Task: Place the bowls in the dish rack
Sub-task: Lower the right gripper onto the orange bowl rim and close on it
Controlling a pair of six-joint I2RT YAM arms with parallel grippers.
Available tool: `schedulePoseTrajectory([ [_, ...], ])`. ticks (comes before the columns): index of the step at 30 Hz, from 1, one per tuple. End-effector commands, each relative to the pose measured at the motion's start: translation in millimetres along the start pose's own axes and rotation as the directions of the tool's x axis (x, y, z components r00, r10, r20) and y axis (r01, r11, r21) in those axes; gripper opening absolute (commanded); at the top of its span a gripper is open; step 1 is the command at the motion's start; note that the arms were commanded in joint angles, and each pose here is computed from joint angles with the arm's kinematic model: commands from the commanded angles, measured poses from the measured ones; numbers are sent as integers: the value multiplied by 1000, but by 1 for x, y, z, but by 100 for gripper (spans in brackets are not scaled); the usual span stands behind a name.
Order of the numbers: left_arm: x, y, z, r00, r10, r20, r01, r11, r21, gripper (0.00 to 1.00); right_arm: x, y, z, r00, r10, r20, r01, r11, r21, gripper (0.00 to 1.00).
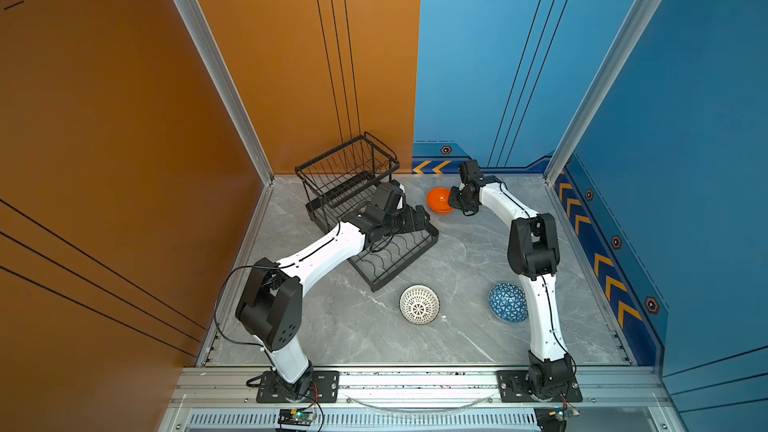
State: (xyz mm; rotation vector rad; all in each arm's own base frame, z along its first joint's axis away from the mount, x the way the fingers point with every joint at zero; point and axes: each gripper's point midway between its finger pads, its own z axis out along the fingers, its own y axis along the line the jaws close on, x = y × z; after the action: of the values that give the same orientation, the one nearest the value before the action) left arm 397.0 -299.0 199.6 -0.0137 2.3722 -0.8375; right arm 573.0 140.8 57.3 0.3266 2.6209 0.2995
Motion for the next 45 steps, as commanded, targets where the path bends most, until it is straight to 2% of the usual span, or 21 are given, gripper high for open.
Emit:
schedulePoseTrajectory([
  [1,1,-4,-1,1000,18,-9,-17,1000,9,98,0,-7,-16,1000,-8,-2,8,1000,27,17],
  [12,6,-5,-1,1000,20,-15,-20,1000,9,98,-6,-6,-46,999,-31,33,30,999,21,3],
  [19,3,-10,-3,1000,27,-8,-27,999,20,98,12,-20,-79,996,-67,50,63,994,85,1],
  [26,2,-15,-3,999,34,-8,-34,999,31,98,48,-43,-113,993,-99,61,87,980,177,0],
  [33,11,-21,1,998,51,-25,-50,998,36,98,100,-61,-113,996,-88,2,86,981,174,0],
  [45,26,-25,5,997,68,-46,-67,997,31,98,152,-66,-127,993,-100,-65,106,989,105,1],
])
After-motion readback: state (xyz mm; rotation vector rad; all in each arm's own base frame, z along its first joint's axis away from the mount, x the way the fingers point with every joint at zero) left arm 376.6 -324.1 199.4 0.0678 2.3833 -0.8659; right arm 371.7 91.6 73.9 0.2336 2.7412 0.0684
